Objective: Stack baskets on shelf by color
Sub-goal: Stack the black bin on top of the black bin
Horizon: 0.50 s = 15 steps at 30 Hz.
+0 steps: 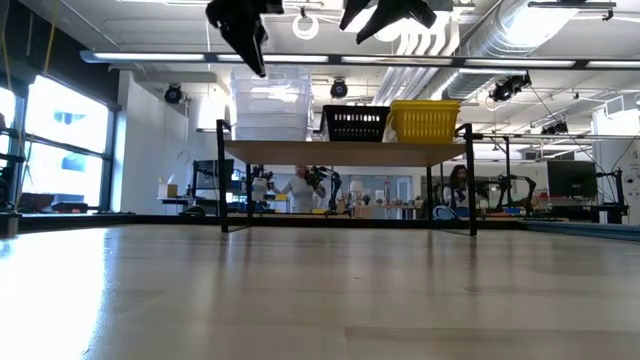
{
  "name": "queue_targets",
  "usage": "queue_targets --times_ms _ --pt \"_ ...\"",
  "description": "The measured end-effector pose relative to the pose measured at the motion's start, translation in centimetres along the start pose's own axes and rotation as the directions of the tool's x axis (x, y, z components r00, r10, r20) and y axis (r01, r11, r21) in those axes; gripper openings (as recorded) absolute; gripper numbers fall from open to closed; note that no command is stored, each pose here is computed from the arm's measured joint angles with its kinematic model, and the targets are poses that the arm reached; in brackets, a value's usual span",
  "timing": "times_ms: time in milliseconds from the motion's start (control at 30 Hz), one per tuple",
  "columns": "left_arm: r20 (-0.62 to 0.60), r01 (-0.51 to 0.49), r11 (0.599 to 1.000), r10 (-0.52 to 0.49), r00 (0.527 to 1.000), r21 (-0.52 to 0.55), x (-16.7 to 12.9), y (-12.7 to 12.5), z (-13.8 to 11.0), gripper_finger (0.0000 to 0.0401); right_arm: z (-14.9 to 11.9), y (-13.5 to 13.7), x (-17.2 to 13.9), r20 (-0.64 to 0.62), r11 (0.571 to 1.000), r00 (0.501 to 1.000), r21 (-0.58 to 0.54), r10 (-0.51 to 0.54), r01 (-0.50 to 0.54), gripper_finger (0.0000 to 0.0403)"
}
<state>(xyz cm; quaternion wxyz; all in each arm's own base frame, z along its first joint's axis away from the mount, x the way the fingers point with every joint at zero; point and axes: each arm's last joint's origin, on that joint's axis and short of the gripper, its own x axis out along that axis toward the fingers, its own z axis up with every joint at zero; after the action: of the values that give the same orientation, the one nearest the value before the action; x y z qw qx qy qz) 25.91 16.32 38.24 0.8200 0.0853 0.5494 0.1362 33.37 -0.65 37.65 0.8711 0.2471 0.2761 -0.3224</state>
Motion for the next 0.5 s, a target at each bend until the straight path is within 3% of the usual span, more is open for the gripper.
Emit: queue_targets --times_ms 233,333,400,500 --pt "0.086 -0.092 0.996 0.093 0.992 -0.021 -3.8 1.0 0.9 0.0186 0.0 0.0 0.0 -0.001 1.000 1.000 0.006 0.001 -0.001 0.0133" --pt "0.126 -0.120 0.990 0.129 0.984 -0.076 -5.8 1.3 1.0 0.0183 -0.2 0.1 0.0 -0.045 0.999 0.998 -0.009 0.035 -0.035 0.0133" --pt "0.165 -0.102 0.987 0.122 0.979 -0.122 -7.0 1.3 1.1 0.0181 -0.6 0.1 -0.1 -0.103 0.998 0.993 -0.027 0.056 -0.059 0.0133" --pt "0.227 0.000 0.987 0.036 0.973 -0.158 -8.2 0.9 0.7 0.0177 -1.6 0.3 -0.5 -0.195 0.995 0.979 -0.060 0.065 -0.078 0.0133"
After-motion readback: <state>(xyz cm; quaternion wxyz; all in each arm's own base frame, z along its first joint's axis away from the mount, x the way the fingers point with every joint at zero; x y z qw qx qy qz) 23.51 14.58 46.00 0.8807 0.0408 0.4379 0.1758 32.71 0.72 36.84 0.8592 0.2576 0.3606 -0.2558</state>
